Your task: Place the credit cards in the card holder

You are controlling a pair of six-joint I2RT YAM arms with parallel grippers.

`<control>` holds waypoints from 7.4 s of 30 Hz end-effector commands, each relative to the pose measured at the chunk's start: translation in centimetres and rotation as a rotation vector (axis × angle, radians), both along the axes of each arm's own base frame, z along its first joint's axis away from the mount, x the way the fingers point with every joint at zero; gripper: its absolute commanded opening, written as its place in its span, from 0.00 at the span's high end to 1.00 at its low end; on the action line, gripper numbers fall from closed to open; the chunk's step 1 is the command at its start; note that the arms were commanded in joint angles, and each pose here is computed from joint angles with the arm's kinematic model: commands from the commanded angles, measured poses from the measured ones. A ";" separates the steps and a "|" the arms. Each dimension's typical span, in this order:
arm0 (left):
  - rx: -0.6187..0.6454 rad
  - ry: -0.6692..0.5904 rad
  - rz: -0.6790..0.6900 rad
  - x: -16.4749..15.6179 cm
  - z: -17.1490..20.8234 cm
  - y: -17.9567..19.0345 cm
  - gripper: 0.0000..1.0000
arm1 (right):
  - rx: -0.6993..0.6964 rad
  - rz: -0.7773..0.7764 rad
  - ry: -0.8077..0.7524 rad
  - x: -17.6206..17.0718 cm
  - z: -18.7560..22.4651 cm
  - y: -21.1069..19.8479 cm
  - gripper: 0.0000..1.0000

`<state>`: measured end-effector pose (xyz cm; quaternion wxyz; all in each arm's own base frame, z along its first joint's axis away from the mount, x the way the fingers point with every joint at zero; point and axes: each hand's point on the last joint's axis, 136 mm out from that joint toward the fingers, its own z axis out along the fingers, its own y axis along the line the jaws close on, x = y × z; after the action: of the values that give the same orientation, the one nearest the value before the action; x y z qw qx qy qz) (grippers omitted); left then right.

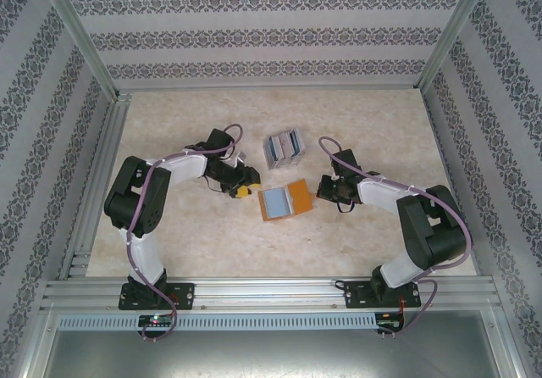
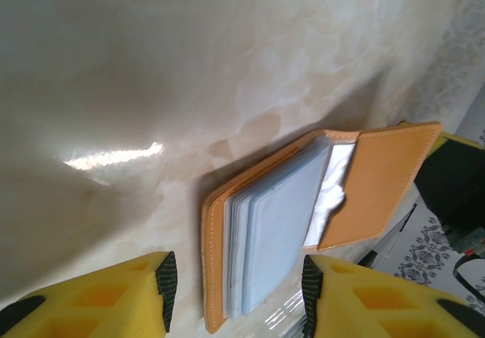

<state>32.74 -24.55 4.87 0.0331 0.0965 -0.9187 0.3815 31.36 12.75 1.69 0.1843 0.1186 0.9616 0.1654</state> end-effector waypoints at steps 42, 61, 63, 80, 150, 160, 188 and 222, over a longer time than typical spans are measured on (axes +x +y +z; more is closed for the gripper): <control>-0.067 -0.110 -0.030 1.9 3.7 -7.7 0.71 | -0.001 0.022 0.040 -1.8 -1.1 -0.6 1.00; -0.115 -0.104 -0.096 1.1 4.1 -9.8 0.77 | -0.001 0.028 0.039 -1.6 -0.8 -0.5 1.00; -0.115 -0.107 -0.106 1.1 4.1 -9.8 0.80 | 0.000 0.028 0.042 -1.7 -0.8 -0.5 1.00; 0.092 -0.176 -0.151 1.4 6.1 -5.6 1.00 | 0.045 0.053 -0.013 -1.5 2.6 0.2 0.82; 0.207 -0.005 0.184 -5.4 -0.3 3.1 1.00 | 0.145 0.420 0.109 -5.0 3.6 13.9 0.65; 0.178 -0.003 0.186 -5.2 -0.4 2.6 1.00 | 0.193 0.452 0.106 -5.5 4.4 15.6 0.69; 0.188 -0.002 0.168 -5.2 -0.8 2.5 1.00 | 0.108 0.367 0.124 -5.8 4.0 11.2 0.59; 0.165 0.005 0.180 -5.1 -1.1 2.3 1.00 | 0.288 0.414 0.117 -5.4 5.5 15.7 0.59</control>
<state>27.69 -22.47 4.45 -0.0131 0.1706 -0.9366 0.3058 25.41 26.33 4.07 0.0544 -0.0390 0.9606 0.2699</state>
